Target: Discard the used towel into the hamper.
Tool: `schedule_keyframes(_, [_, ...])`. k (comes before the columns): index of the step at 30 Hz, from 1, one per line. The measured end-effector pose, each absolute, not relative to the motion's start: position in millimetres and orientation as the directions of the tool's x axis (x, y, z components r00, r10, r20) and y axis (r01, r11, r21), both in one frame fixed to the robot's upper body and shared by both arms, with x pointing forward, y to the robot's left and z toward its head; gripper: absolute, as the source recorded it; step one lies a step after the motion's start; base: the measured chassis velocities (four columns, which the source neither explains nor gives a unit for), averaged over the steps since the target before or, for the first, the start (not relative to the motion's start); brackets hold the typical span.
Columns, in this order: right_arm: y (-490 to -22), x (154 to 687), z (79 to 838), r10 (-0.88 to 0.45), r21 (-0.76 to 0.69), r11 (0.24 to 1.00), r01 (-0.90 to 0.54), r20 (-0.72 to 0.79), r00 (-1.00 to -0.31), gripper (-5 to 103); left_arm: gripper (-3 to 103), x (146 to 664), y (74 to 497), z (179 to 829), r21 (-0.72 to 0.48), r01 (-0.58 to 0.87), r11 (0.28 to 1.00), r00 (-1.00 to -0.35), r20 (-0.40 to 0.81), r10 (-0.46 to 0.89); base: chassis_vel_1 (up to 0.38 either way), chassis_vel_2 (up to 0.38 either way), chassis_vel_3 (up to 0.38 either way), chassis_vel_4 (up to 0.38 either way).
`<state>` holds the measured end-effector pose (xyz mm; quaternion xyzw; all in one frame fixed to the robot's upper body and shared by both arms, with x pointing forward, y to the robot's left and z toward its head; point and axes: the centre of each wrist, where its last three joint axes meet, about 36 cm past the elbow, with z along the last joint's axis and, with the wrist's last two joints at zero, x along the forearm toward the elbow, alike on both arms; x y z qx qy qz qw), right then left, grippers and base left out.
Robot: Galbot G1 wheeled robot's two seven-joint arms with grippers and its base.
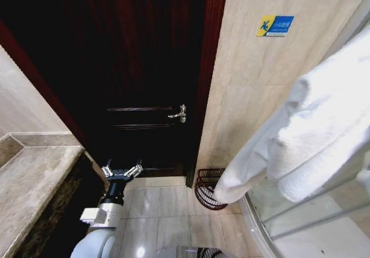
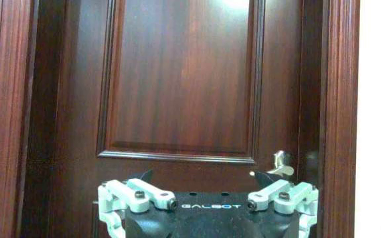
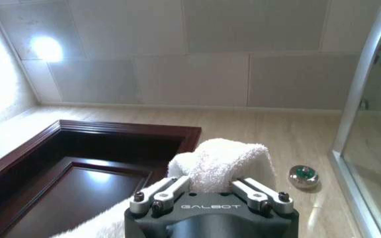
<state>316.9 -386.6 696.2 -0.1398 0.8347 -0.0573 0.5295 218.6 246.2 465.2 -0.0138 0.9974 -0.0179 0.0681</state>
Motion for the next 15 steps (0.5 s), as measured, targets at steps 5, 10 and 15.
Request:
schedule_keyframes(5, [-393.3, 338.0, 699.6, -0.293, -0.24, 0.954, -0.179, -0.867, -0.402, 8, 100, 218.6, 246.2, 465.2, -0.037, -0.025, 0.999, -0.99, -0.135, -0.03, 0.0, 0.0, 0.0, 0.0])
schedule_keyframes(10, [-397.6, 358.8, 686.4, -0.261, -0.204, 0.963, -0.174, -0.867, -0.424, 8, 100, 218.6, 246.2, 465.3, -0.038, -0.025, 0.999, -0.99, -0.136, -0.03, 0.0, 0.0, 0.0, 0.0])
schedule_keyframes(15, [-392.3, 376.1, 672.5, -0.228, -0.163, 0.97, -0.182, -0.872, -0.433, 8, 100, 218.6, 246.2, 465.3, -0.037, -0.025, 0.999, -0.99, -0.136, -0.03, 0.0, 0.0, 0.0, 0.0])
